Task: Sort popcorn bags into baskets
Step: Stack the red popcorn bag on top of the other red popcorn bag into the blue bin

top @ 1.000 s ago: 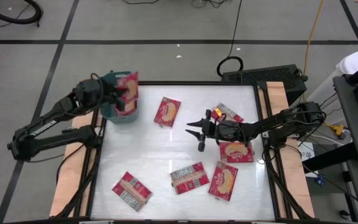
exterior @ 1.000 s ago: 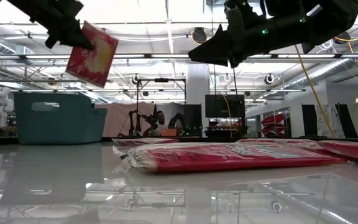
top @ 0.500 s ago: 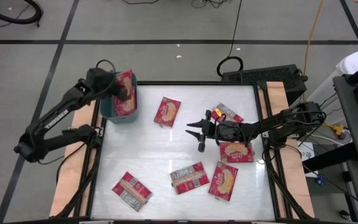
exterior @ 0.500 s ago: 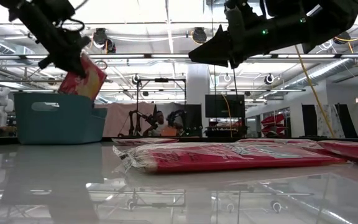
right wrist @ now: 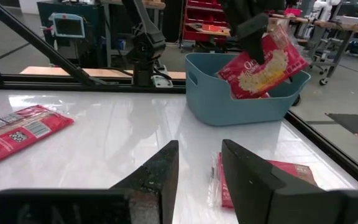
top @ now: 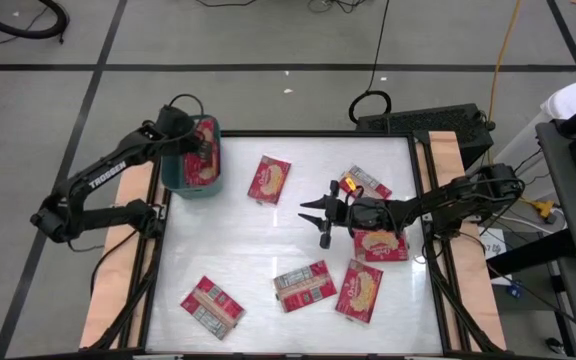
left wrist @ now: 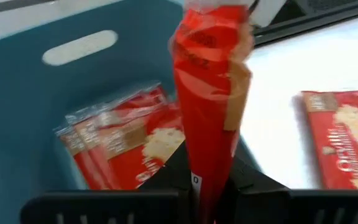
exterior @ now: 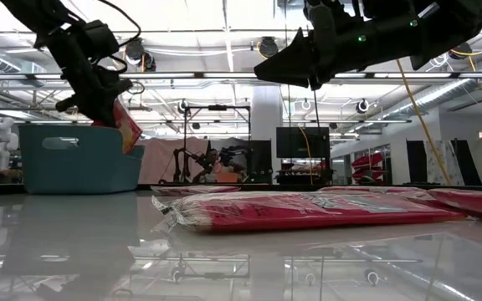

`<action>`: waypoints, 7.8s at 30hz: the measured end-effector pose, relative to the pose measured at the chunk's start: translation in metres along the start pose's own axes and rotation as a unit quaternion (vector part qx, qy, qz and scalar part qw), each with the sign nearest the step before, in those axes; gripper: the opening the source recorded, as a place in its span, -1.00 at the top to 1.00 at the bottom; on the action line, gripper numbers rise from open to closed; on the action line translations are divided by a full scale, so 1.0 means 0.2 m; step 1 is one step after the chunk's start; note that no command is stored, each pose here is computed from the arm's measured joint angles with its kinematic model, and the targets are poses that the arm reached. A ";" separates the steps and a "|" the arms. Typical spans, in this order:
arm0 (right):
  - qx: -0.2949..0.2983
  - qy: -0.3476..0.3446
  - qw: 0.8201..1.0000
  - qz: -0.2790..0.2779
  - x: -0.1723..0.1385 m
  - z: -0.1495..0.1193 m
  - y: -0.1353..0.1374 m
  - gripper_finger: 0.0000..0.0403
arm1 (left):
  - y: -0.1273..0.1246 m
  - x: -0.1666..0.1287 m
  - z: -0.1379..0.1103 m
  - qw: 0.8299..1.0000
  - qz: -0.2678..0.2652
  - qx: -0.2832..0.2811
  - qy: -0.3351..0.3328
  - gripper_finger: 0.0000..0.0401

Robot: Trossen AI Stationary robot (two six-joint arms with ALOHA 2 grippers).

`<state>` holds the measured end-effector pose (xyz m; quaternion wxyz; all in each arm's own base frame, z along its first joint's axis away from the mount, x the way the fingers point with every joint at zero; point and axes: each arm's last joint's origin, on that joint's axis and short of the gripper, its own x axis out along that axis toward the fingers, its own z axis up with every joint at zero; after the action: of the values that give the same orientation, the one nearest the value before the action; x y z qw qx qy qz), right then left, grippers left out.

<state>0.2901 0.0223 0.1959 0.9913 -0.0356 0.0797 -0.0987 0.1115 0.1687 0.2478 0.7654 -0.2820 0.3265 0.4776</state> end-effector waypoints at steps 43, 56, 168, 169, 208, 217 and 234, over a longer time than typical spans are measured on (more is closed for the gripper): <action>0.176 0.273 0.946 0.001 -0.12 -0.18 0.14 0.43 | -0.68 -0.37 -0.46 0.882 -0.351 0.171 -0.263 0.32; 0.196 0.322 0.923 0.076 -0.22 -0.06 0.50 0.43 | -0.88 -0.35 -0.68 0.839 -0.379 0.275 -0.278 0.32; -0.273 0.339 0.891 0.132 -0.05 -0.27 0.60 -0.19 | -1.36 0.28 -1.17 0.855 -0.273 0.438 -0.043 0.32; -0.272 0.340 0.890 0.136 -0.05 -0.27 0.59 -0.19 | -1.36 0.29 -1.17 0.856 -0.275 0.435 -0.045 0.32; -0.114 0.315 0.931 0.142 0.07 -0.13 0.40 0.98 | -1.30 -0.21 -0.98 0.809 -0.342 0.463 -0.117 0.30; 0.030 0.306 0.927 0.213 0.10 0.00 0.21 0.98 | -1.31 -0.31 -1.09 0.790 -0.331 0.488 -0.167 -0.19; 0.149 0.321 0.907 0.229 0.14 0.01 0.07 0.98 | -1.38 -0.05 -1.14 0.851 -0.295 0.412 -0.137 -0.02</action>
<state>0.3203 0.0307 0.1917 0.9014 0.1649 0.3837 0.1143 0.3096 -0.1118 0.1452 0.9532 0.0440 0.2868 0.0851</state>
